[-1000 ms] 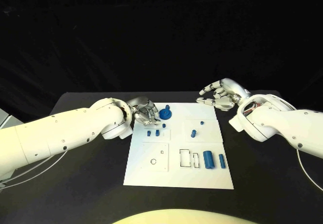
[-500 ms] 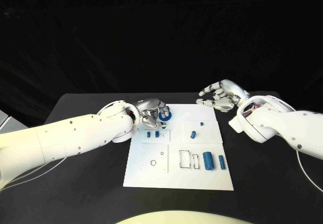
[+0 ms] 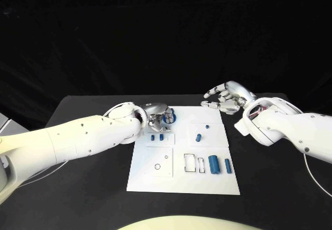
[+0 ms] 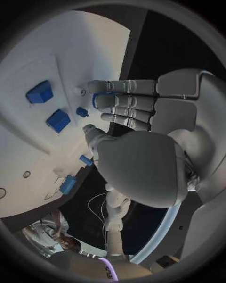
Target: Assemble the parts on the task board
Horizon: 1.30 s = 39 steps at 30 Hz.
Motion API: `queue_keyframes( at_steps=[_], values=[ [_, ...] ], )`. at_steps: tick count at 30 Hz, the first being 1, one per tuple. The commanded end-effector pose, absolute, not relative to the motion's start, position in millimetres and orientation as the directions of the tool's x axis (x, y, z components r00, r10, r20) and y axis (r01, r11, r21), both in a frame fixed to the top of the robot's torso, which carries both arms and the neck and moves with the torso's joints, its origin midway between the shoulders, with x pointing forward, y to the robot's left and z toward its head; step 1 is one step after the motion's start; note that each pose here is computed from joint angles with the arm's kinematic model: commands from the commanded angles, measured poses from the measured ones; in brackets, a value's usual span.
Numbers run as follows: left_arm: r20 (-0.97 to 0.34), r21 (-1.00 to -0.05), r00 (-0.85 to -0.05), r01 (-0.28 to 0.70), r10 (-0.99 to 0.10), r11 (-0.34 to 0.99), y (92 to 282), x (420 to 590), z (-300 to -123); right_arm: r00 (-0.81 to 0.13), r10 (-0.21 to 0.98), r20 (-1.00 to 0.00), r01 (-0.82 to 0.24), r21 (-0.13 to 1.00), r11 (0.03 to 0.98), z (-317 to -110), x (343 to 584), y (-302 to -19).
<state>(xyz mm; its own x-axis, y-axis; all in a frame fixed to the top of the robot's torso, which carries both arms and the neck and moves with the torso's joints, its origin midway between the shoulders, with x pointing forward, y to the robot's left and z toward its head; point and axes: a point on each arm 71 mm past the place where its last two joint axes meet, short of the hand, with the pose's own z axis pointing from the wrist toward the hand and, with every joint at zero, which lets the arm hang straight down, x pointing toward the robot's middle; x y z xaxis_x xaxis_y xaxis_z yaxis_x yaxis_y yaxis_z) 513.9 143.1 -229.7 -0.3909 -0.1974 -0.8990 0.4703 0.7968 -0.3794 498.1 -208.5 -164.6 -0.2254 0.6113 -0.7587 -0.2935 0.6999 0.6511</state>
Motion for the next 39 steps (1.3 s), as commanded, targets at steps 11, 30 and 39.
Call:
queue_keyframes(
  at_steps=[11, 30, 39],
  values=[
    [-0.896, -0.327, -0.430, 0.471, -0.111, 0.819, 139.3, 517.9, -237.9, -0.231, 0.607, -0.760, -0.311, 0.649, 0.695, -164.4, 497.4, -205.4],
    [-0.887, -0.316, -0.453, 0.456, -0.089, 0.832, 135.0, 520.4, -241.7, -0.232, 0.607, -0.760, -0.311, 0.649, 0.695, -164.4, 497.3, -205.1],
    [-0.885, -0.313, -0.458, 0.453, -0.084, 0.835, 133.0, 522.1, -243.6, -0.232, 0.607, -0.760, -0.312, 0.649, 0.694, -164.3, 497.3, -204.6]
  ],
)
